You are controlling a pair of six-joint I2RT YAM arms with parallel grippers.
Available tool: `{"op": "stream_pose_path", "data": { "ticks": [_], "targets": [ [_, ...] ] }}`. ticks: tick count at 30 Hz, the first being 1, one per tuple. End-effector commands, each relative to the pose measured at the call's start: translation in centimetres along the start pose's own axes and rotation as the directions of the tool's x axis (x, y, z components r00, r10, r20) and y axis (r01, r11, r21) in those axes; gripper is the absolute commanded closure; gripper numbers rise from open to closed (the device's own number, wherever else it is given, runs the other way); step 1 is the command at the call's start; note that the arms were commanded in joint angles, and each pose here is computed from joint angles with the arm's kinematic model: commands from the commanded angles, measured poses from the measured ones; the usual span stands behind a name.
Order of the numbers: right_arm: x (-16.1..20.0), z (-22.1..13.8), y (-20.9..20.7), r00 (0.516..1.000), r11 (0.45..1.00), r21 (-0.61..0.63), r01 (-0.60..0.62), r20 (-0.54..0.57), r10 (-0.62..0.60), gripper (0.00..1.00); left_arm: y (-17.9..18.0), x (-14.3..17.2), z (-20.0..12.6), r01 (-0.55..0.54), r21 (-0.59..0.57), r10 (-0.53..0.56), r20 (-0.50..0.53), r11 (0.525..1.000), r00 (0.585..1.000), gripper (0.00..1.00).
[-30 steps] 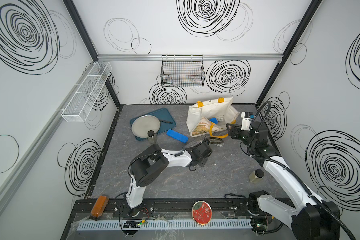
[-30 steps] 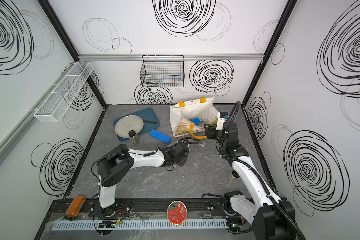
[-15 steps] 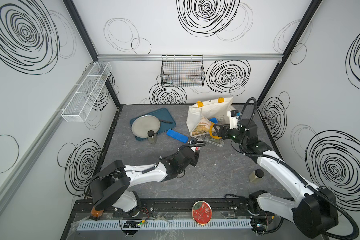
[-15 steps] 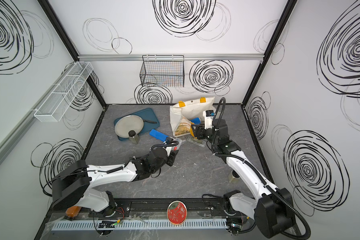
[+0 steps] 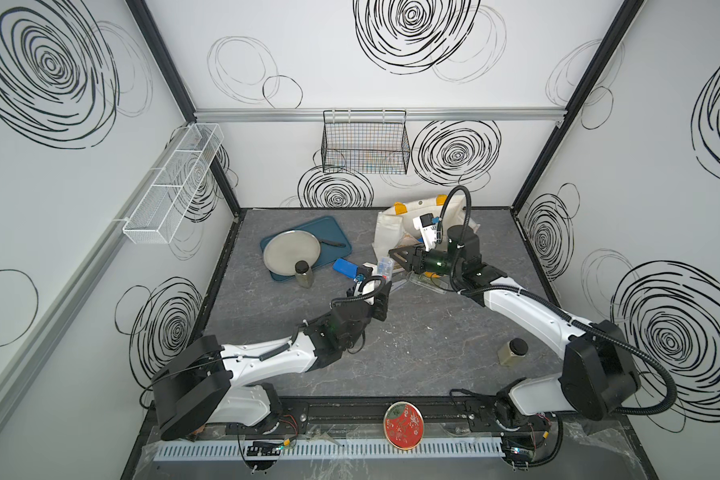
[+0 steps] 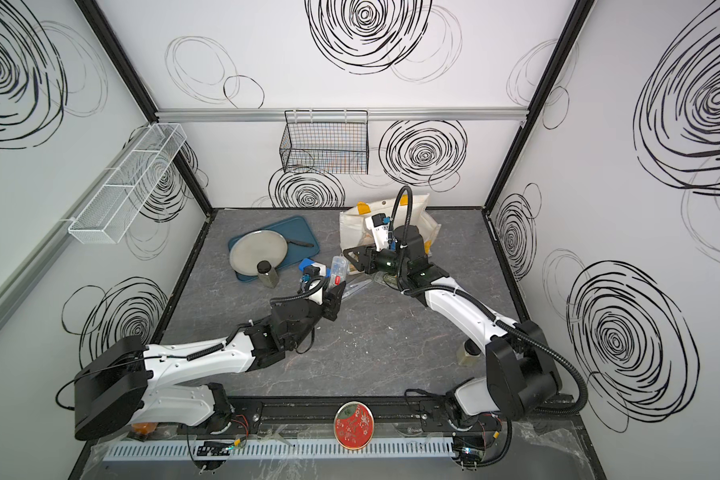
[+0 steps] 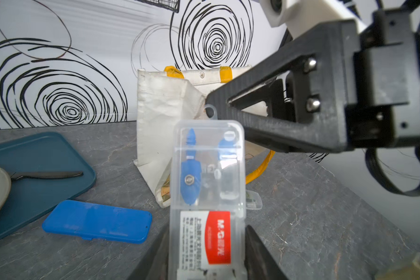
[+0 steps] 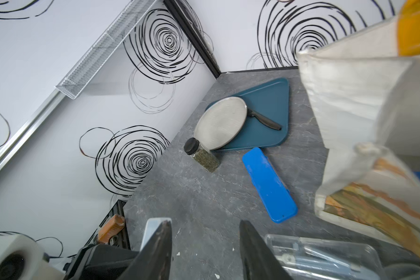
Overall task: Put the compass set into the canvas bag
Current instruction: Place the compass set in the canvas bag.
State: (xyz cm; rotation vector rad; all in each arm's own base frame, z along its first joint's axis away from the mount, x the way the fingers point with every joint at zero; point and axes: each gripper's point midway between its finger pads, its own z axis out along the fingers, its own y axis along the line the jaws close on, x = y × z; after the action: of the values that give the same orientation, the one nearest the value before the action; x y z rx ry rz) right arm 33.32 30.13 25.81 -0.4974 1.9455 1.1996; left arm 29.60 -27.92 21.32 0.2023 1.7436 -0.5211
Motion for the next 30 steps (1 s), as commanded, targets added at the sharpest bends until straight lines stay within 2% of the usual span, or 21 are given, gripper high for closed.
{"op": "stream_pose_path", "data": {
  "ticks": [1,9,15,24,28,30],
  "targets": [
    [-0.6,0.9,3.4,1.000,0.990,-0.138,0.007,-0.004,-0.008,0.52,0.4,-3.2,-0.1,0.097,0.006,-0.097,0.118,0.995,0.988,0.57],
    [-0.7,1.7,4.1,1.000,0.987,-0.160,0.013,-0.002,-0.014,0.52,1.0,-3.0,0.2,0.112,0.002,-0.111,0.117,0.994,0.987,0.57],
    [-1.7,1.0,4.4,0.998,0.988,-0.144,0.054,0.037,-0.049,0.46,2.0,-3.1,0.2,0.132,-0.003,-0.130,0.121,0.991,0.984,0.57],
    [-0.8,1.5,5.1,0.999,0.980,-0.192,0.050,-0.001,-0.051,0.44,1.8,-3.2,0.6,0.129,0.013,-0.130,0.114,0.992,0.985,0.57],
    [-0.4,2.3,5.3,0.999,0.978,-0.204,0.042,-0.017,-0.047,0.47,1.3,-3.4,0.8,0.128,0.029,-0.130,0.110,0.991,0.985,0.57],
    [-0.4,2.6,5.4,0.999,0.976,-0.215,0.034,-0.017,-0.038,0.52,1.2,-3.3,0.9,0.126,0.034,-0.129,0.105,0.991,0.986,0.57]
  ]
}}
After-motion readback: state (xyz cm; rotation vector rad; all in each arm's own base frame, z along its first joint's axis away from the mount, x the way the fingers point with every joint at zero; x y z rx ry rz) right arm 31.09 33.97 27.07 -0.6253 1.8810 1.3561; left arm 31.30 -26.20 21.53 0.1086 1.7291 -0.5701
